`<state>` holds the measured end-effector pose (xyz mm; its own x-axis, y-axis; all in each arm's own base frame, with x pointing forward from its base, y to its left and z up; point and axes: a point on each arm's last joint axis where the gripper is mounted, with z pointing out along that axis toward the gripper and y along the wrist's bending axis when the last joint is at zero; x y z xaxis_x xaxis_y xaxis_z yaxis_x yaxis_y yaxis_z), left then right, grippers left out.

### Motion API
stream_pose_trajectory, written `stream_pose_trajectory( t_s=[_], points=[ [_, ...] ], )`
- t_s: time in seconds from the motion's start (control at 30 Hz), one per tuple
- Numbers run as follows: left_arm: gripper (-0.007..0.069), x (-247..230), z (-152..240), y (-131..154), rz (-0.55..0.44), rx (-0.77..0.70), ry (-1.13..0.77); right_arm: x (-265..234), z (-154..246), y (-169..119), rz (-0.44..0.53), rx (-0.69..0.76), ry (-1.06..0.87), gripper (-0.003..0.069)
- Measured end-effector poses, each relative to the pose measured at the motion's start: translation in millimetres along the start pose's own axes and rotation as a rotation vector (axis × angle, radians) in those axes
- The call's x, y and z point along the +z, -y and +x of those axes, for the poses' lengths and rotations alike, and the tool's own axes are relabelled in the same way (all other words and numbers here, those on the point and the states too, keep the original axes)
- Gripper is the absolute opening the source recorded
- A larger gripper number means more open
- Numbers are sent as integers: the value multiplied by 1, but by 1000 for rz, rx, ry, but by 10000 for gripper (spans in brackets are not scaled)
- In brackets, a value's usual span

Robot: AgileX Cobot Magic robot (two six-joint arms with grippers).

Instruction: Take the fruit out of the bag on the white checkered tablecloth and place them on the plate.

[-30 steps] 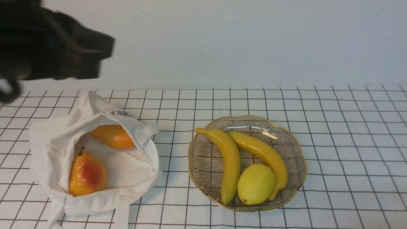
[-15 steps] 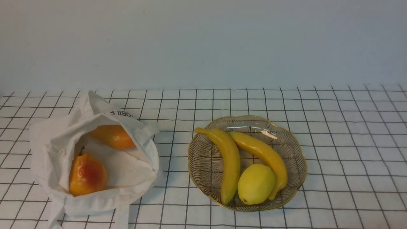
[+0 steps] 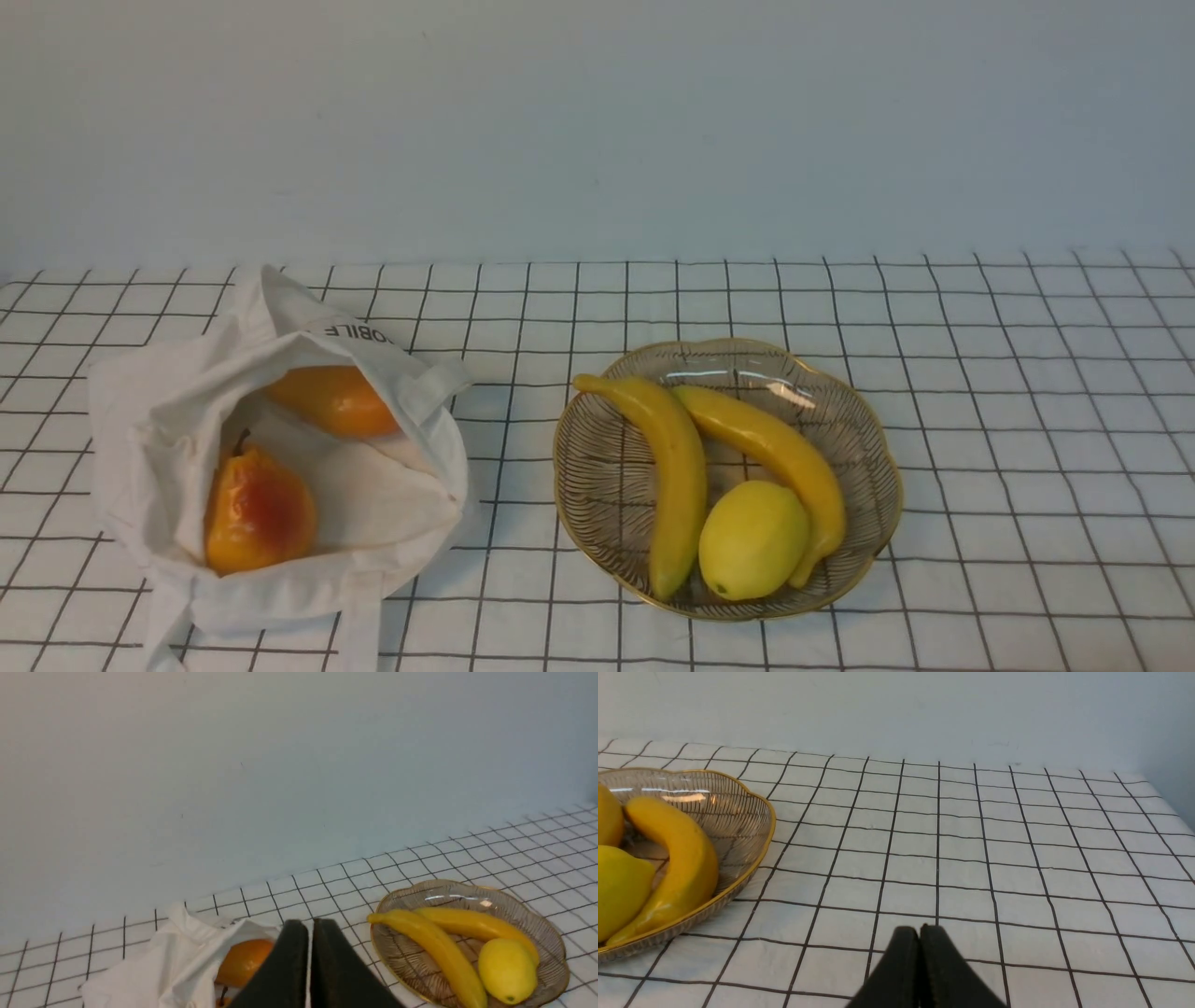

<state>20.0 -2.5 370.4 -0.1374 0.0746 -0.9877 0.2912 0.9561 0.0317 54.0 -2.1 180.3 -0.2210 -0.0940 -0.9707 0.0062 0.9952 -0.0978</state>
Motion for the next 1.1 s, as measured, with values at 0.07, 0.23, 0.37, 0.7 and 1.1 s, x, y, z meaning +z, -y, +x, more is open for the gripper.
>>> stream_pose_trajectory(
  t_s=[0.07, 0.23, 0.37, 0.7, 1.1],
  points=[
    [-8, 11, 18, 1, -34, -14, 41, 0, 0, 0, 0, 0, 0, -14],
    [-8, 38, 91, -1, -168, -57, 106, 0, 0, 0, 0, 0, 0, -14],
    [-8, 52, 148, -3, -224, -71, 39, 0, 0, 0, 0, 0, 0, -14],
    [-8, 62, 193, -3, -221, -73, -155, 0, 0, 0, 0, 0, 0, -14],
    [-8, 62, 193, -3, -221, -74, -157, 0, 0, 0, 0, 0, 0, -14]
  ],
)
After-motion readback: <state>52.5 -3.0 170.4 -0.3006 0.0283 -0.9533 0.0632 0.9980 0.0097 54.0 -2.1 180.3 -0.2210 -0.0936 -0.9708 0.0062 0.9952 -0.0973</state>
